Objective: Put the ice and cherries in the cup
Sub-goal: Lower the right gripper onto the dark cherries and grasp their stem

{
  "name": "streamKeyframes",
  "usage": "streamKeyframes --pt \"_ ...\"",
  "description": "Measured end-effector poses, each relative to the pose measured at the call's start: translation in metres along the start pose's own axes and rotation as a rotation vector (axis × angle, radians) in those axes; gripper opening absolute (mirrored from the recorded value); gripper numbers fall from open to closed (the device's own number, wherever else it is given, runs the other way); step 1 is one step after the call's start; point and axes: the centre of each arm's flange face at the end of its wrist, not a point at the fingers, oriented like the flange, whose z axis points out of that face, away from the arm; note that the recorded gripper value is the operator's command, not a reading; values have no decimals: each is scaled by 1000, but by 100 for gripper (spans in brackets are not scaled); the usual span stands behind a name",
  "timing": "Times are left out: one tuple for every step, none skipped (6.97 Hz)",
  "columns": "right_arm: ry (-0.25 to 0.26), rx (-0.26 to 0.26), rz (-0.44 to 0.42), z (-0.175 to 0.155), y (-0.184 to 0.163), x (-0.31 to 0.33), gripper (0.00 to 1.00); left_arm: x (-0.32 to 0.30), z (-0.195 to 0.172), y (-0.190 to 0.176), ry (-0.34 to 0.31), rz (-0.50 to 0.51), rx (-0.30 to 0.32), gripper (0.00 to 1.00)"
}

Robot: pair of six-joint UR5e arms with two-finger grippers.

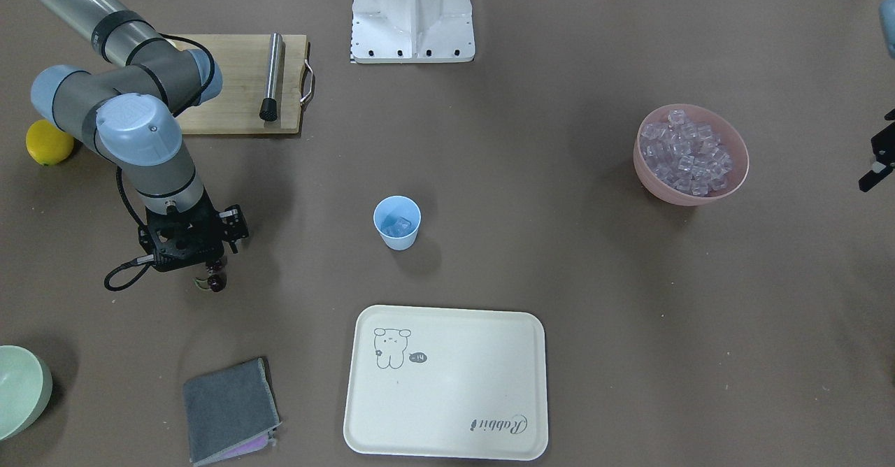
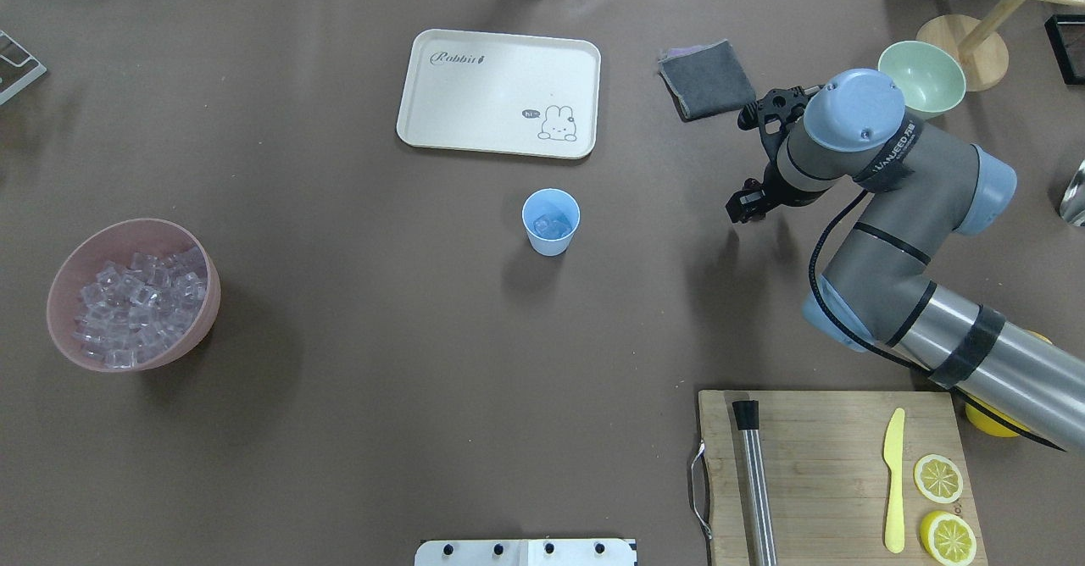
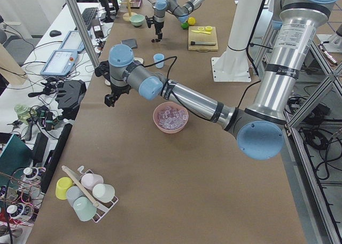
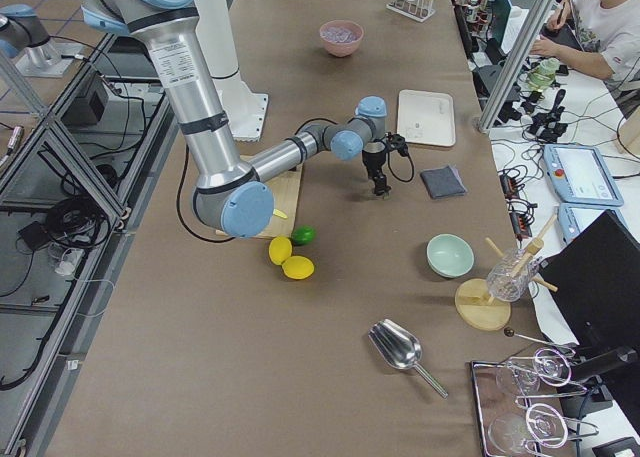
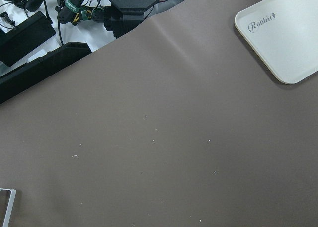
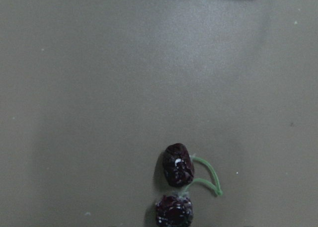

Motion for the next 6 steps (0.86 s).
streamKeyframes --pt "6 -7 3 5 0 1 87 0 0 0 -1 1 1 98" --pt "7 -9 6 6 -1 1 79 0 -1 0 -1 1 2 98" --pt "7 -11 8 7 -2 0 77 1 -1 0 -1 2 3 98" --pt "9 -15 10 10 -2 1 76 1 -1 0 -1 2 2 98" --pt "12 -20 10 12 -2 2 72 1 -1 0 0 2 2 98" --pt "11 -22 10 13 -3 2 54 1 -1 -1 -1 3 3 98"
